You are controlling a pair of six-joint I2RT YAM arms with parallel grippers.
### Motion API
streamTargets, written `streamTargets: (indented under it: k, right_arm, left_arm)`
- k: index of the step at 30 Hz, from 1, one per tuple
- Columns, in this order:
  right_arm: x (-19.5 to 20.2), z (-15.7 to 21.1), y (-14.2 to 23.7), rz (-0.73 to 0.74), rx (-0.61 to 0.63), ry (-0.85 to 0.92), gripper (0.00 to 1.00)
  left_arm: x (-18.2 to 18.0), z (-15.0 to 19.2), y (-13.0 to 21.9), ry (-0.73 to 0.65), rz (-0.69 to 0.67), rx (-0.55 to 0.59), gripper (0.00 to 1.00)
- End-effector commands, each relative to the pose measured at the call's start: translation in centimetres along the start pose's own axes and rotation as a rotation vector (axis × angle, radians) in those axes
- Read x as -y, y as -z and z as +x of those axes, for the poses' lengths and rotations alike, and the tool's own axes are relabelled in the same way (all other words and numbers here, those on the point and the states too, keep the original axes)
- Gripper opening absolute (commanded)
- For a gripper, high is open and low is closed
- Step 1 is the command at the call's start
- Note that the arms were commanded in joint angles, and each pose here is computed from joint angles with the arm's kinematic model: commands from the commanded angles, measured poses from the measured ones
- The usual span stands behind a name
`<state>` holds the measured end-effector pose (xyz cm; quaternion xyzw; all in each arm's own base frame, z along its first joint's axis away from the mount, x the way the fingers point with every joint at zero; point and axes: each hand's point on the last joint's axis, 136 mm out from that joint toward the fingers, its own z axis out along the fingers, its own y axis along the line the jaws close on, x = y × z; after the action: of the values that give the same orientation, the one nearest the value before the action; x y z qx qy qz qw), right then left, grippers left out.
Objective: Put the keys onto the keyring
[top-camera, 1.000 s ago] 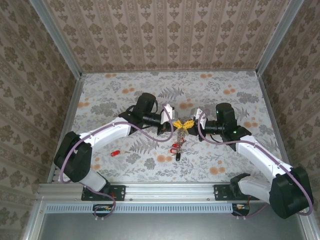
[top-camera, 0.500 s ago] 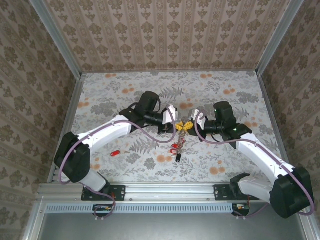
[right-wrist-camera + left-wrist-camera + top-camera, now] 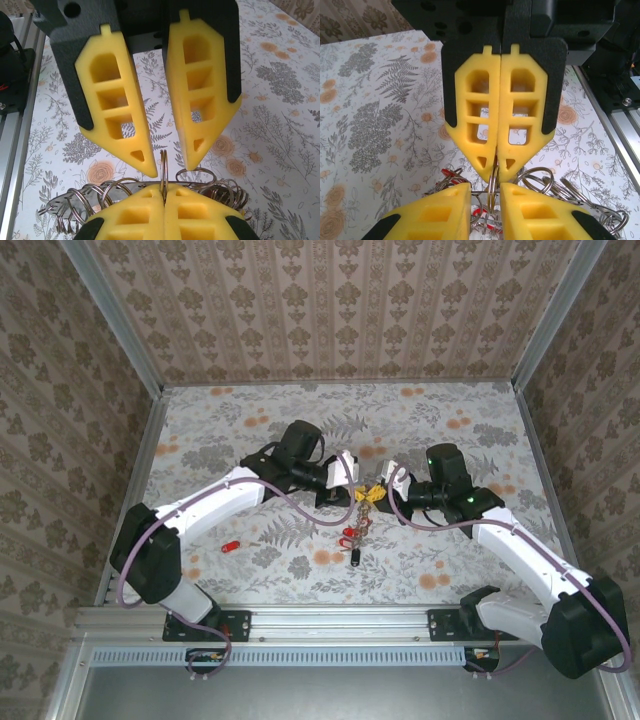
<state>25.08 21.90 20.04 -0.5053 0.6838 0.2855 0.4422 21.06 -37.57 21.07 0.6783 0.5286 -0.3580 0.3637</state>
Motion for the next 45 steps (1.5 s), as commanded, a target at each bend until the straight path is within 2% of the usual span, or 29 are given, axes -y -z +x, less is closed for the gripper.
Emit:
streamTargets:
  k: [1,10,17,21,24,28,31,39,45]
  right_arm:
    - [0.1,-3.2,1.0,0.015,0.084,0.088,0.00]
    - [0.0,-3.1,1.0,0.010,0.079,0.083,0.00]
    - [0.0,-2.7,1.0,0.013,0.060,0.082,0.00]
    - [0.0,-2.8,1.0,0.014,0.058,0.081,0.00]
    - [0.1,-2.8,1.1,0.017,0.057,0.082,0.00]
    - [0.0,-2.8,1.1,0.017,0.058,0.082,0.00]
    - [0.1,-2.8,1.1,0.023,0.062,0.080,0.02]
    - [0.5,-2.1,0.4,0.024,0.113,0.020,0.12]
    - [0.7,-2.1,0.2,0.014,0.159,-0.016,0.15]
  left_arm:
    - [0.2,-0.7,-0.2,-0.026,0.025,0.004,0.22]
    - [0.3,-1.3,-0.2,-0.029,0.036,0.028,0.13]
    - [0.3,-1.9,0.0,-0.041,0.031,0.049,0.21]
    - [0.1,-1.9,-0.2,-0.045,0.023,0.059,0.21]
    - [0.2,-1.9,-0.3,-0.043,0.030,0.060,0.18]
    - [0.3,-1.7,-0.4,-0.039,0.037,0.052,0.00]
    - [0.4,-1.7,-0.4,-0.038,0.036,0.056,0.00]
    - [0.2,-3.8,1.2,-0.014,0.034,0.225,0.00]
    - [0.3,-4.4,2.1,-0.003,0.034,0.306,0.00]
